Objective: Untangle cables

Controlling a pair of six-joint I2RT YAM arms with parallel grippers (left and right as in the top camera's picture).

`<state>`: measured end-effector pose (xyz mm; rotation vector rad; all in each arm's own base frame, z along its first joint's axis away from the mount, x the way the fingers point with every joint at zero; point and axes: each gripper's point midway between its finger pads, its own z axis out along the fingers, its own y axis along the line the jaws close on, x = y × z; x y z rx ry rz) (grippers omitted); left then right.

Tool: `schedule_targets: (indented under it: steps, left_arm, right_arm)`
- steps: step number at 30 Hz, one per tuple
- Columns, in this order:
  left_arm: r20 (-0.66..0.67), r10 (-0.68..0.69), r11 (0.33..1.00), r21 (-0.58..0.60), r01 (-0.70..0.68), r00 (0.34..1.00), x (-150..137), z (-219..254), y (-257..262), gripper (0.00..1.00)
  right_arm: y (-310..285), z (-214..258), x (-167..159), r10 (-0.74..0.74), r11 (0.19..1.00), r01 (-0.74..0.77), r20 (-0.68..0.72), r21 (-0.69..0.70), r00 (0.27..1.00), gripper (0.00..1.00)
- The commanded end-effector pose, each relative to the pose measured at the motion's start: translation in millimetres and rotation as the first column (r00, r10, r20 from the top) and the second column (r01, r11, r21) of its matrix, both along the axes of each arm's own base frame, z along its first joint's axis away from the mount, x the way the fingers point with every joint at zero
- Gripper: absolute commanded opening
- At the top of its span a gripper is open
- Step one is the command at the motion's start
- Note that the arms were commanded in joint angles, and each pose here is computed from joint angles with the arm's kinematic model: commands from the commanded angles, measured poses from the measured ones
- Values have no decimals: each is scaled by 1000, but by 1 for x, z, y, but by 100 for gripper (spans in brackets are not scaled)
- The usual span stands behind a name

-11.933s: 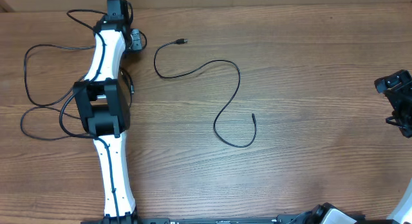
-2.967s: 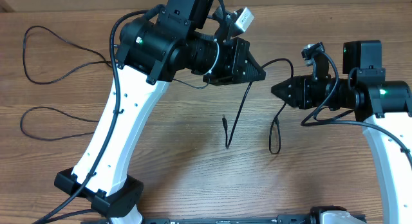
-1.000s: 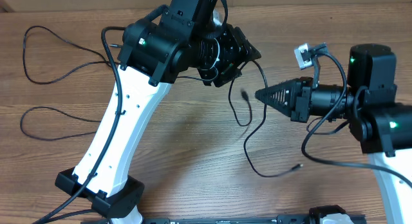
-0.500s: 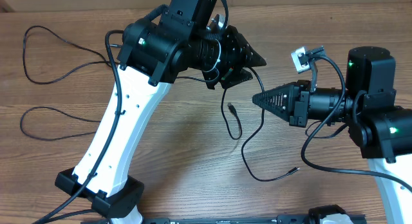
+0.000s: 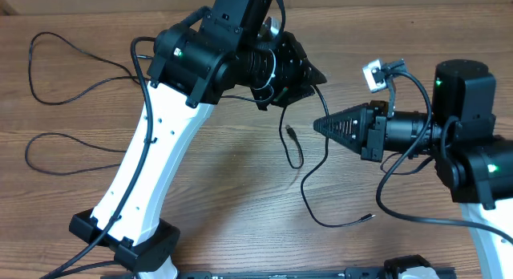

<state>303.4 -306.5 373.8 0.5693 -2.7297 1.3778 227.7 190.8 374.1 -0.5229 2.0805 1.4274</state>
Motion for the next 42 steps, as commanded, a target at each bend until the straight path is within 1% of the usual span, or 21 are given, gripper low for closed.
schedule_targets:
  steps: [1, 7, 9, 12, 15, 20, 21, 22, 24, 25, 26, 28, 30, 31, 32, 35, 37, 40, 42]
  left_arm:
    - [14, 6, 1000, 5, -6, 1000, 0, 2, -2, 24]
    - [2, -14, 1000, -15, 14, 1000, -4, 4, -4, 20]
    - [-7, -30, 999, -31, 29, 1000, -7, 6, -6, 16]
    - [-8, -33, 999, -34, 33, 999, -7, 7, -7, 4]
    - [19, -47, 999, -24, 48, 999, -6, 6, -6, 4]
    - [154, -70, 996, 64, 60, 986, 6, -1, 2, 4]
    - [182, -61, 994, 101, 43, 981, 11, -5, 7, 4]
    - [192, -51, 992, 127, 27, 980, 14, -8, 10, 4]
    - [196, -25, 984, 176, -10, 980, 18, -15, 18, 4]
    - [196, -18, 981, 194, -21, 980, 19, -18, 21, 4]
    - [210, -25, 977, 210, -21, 977, 20, -19, 23, 4]
    - [252, -70, 973, 229, 11, 965, 21, -19, 24, 4]
    - [298, -133, 966, 252, 57, 945, 20, -19, 22, 4]
    - [324, -173, 960, 267, 85, 930, 19, -19, 22, 4]
    - [348, -209, 953, 281, 111, 914, 18, -19, 21, 4]
    - [403, -303, 933, 311, 182, 864, 13, -18, 16, 4]
    - [431, -336, 925, 317, 208, 837, 10, -15, 11, 4]
    - [503, -355, 925, 312, 218, 788, 12, -3, 2, 4]
    - [533, -337, 934, 291, 205, 776, 17, 5, -2, 4]
  right_arm:
    - [1, 20, -10, 18, 1000, -19, 66, 20, 998, 4]
    - [1, 20, -10, 18, 1000, -19, 62, 19, 998, 4]
    - [1, 20, -11, 18, 1000, -19, 62, 19, 998, 4]
    - [1, 20, -10, 17, 1000, -18, 63, 19, 998, 4]
    - [-2, 16, -5, -16, 1000, 17, 60, -4, 998, 4]
    - [-15, -3, 15, -174, 980, 174, 1, -93, 985, 4]
    - [-20, -7, 19, -209, 971, 207, 0, -118, 978, 10]
    - [-23, -10, 22, -231, 964, 229, 0, -135, 973, 13]
    - [-29, -17, 27, -279, 946, 275, -2, -172, 960, 14]
    - [-33, -21, 30, -314, 932, 306, -11, -192, 949, 16]
    - [-39, -25, 35, -357, 914, 345, -18, -215, 934, 25]
    - [-50, -32, 42, -438, 871, 417, -25, -260, 899, 32]
    - [-64, -41, 50, -524, 814, 491, -26, -311, 851, 69]
    - [-73, -46, 53, -574, 774, 532, -24, -342, 819, 95]
    - [-81, -50, 56, -611, 740, 563, -19, -368, 791, 100]
    - [-102, -63, 62, -711, 636, 635, -13, -437, 703, 100]
    - [-109, -69, 65, -743, 598, 652, -17, -465, 669, 100]
    - [-105, -77, 68, -734, 610, 629, -44, -483, 678, 100]
    - [-101, -83, 68, -721, 627, 604, -74, -493, 689, 100]
